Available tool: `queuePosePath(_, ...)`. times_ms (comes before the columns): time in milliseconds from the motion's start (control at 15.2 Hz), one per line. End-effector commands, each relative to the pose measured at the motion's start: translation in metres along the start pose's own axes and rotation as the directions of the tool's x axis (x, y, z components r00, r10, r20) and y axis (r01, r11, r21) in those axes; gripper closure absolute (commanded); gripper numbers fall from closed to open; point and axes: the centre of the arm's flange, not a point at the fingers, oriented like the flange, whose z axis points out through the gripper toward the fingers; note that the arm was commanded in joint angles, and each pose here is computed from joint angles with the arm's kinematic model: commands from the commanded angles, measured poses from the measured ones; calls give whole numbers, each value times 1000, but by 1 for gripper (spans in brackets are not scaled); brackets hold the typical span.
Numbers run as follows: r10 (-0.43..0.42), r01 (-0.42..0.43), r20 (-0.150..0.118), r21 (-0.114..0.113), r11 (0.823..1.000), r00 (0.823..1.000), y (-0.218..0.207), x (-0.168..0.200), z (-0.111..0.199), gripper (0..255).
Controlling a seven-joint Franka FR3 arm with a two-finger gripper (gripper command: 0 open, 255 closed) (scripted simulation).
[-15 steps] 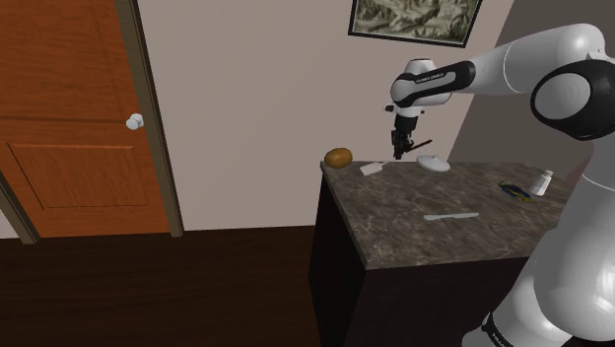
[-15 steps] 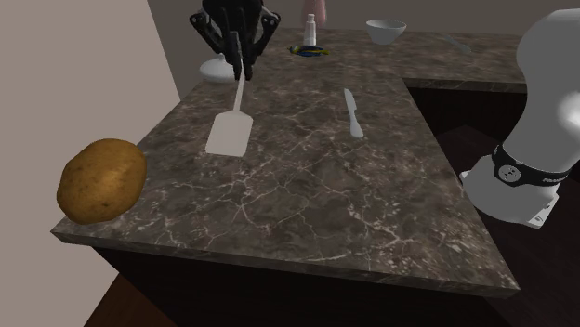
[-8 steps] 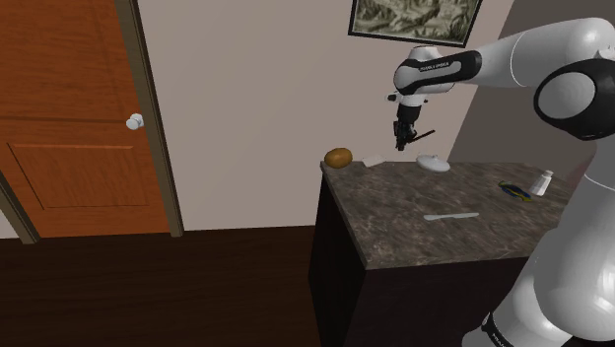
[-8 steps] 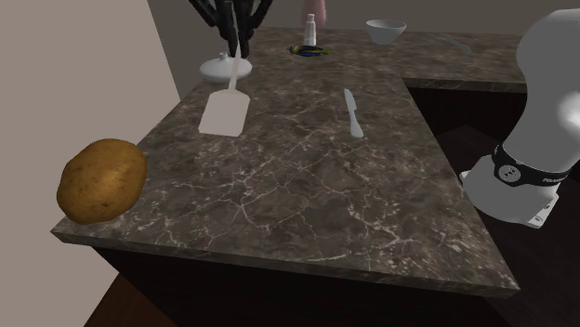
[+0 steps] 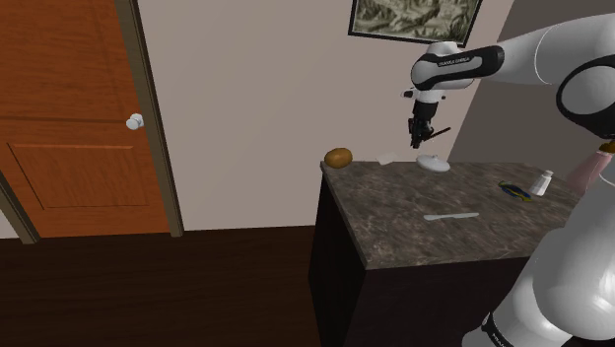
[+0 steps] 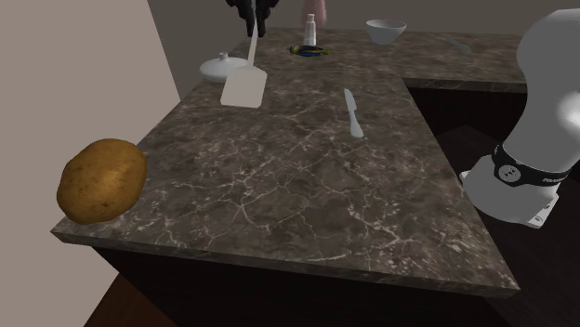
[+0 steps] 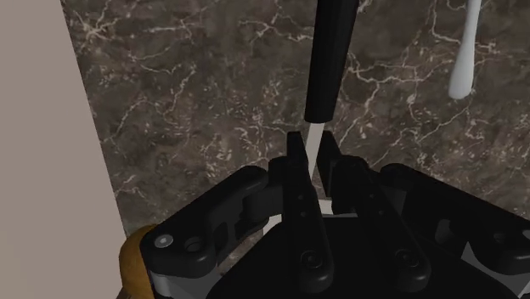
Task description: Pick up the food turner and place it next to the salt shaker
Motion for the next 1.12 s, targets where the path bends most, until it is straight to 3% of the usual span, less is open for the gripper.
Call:
queuePosePath(0, -1, 1, 0, 0, 1000, 1000, -12, -25, 3, 255)
queuePosePath(1056, -1, 1, 0, 0, 1000, 1000, -87, -222, 16, 255)
